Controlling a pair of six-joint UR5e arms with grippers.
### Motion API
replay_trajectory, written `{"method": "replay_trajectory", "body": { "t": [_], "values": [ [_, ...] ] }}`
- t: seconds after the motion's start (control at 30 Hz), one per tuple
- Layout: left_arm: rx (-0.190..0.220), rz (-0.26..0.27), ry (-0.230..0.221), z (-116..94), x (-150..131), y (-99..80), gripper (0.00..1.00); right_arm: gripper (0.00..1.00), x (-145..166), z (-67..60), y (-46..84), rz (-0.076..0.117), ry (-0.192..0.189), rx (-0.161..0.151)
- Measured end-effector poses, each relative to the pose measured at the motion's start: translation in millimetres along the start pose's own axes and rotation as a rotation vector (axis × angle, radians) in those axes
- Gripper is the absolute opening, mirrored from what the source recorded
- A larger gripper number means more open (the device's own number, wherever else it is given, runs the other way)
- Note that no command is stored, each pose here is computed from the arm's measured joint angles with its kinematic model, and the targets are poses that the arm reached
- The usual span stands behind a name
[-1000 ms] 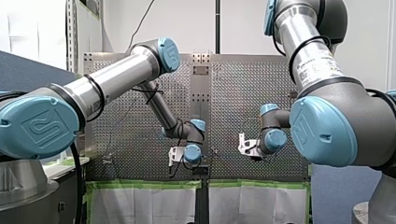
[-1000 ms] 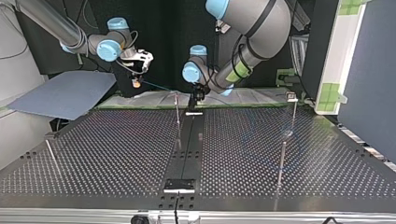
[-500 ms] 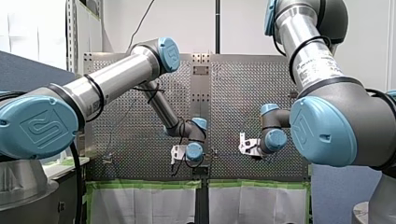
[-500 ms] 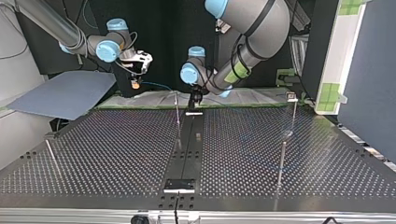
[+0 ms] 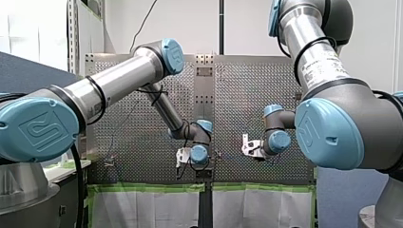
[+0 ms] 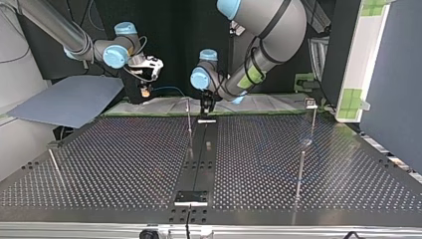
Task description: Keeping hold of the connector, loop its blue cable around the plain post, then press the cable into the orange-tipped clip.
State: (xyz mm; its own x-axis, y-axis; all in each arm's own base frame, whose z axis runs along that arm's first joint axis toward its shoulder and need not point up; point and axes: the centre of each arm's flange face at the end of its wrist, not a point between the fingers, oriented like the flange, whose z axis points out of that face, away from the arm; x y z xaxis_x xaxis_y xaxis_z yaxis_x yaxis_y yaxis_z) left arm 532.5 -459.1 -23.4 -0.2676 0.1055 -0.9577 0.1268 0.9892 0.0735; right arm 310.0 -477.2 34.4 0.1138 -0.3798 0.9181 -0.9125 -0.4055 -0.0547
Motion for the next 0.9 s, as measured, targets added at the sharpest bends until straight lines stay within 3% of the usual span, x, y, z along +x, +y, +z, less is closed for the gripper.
{"method": "replay_trajectory", "body": {
  "t": [0.17,0.4,0.9],
  "values": [
    [0.002,0.013,0.026,3.6,16.7,-2.3,0.0,0.0,-8.9,5.4,0.0,-0.007,-0.019,0.0],
    [-0.007,0.002,0.02,12.7,8.7,-1.8,0.0,0.0,-12.8,11.7,-0.1,-0.013,-0.023,0.0],
    [-0.005,-0.012,0.014,21.4,-4.3,-1.9,0.0,0.0,0.3,22.4,9.2,0.011,0.008,-0.015]
  ]
}}
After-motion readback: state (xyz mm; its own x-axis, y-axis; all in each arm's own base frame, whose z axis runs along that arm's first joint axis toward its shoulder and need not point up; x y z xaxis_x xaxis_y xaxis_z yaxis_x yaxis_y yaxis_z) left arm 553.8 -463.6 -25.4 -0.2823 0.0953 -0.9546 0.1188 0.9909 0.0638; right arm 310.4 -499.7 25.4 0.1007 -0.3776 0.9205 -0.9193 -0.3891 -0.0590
